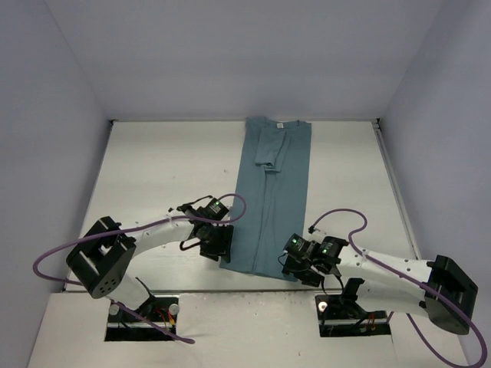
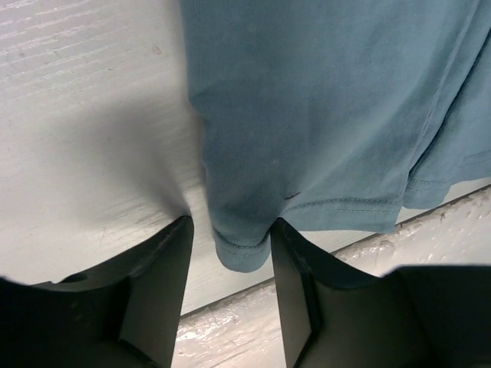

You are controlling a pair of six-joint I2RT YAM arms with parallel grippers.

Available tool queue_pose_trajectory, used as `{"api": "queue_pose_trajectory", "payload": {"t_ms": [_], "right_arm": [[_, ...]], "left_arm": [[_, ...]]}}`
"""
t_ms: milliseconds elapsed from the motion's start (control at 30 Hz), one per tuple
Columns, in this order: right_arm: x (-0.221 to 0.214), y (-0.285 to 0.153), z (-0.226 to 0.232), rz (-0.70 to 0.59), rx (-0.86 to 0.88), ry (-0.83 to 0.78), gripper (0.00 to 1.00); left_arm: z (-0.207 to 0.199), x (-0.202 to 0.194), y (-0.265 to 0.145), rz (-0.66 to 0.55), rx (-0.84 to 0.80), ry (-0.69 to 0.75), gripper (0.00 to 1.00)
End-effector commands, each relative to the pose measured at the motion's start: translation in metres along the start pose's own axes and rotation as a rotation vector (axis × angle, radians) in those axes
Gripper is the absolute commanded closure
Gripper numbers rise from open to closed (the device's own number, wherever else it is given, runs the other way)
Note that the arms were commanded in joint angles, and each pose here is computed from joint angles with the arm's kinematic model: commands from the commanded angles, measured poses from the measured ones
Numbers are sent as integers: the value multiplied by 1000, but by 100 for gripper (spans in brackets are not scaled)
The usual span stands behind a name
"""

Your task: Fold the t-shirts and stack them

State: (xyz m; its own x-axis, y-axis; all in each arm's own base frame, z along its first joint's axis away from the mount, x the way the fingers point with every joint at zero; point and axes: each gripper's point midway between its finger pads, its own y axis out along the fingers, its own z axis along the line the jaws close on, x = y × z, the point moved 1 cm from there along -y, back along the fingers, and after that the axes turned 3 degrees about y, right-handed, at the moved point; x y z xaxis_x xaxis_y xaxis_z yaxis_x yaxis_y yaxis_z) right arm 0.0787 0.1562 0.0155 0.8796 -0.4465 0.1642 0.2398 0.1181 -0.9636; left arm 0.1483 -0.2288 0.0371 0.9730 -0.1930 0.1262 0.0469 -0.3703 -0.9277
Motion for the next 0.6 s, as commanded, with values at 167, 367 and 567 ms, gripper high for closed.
{"api": "queue_pose_trajectory", "payload": {"t_ms": [167, 367, 567], "right_arm": [[0, 9, -34, -27, -146, -6, 48], [0, 10, -32, -25, -146, -21, 50], [1, 10, -29, -30, -138, -25, 55]], "left_arm": [[8, -12, 1, 33, -21, 26, 64], [6, -20, -4, 40, -46, 17, 56], [7, -18, -15, 24, -39, 24, 50]]}}
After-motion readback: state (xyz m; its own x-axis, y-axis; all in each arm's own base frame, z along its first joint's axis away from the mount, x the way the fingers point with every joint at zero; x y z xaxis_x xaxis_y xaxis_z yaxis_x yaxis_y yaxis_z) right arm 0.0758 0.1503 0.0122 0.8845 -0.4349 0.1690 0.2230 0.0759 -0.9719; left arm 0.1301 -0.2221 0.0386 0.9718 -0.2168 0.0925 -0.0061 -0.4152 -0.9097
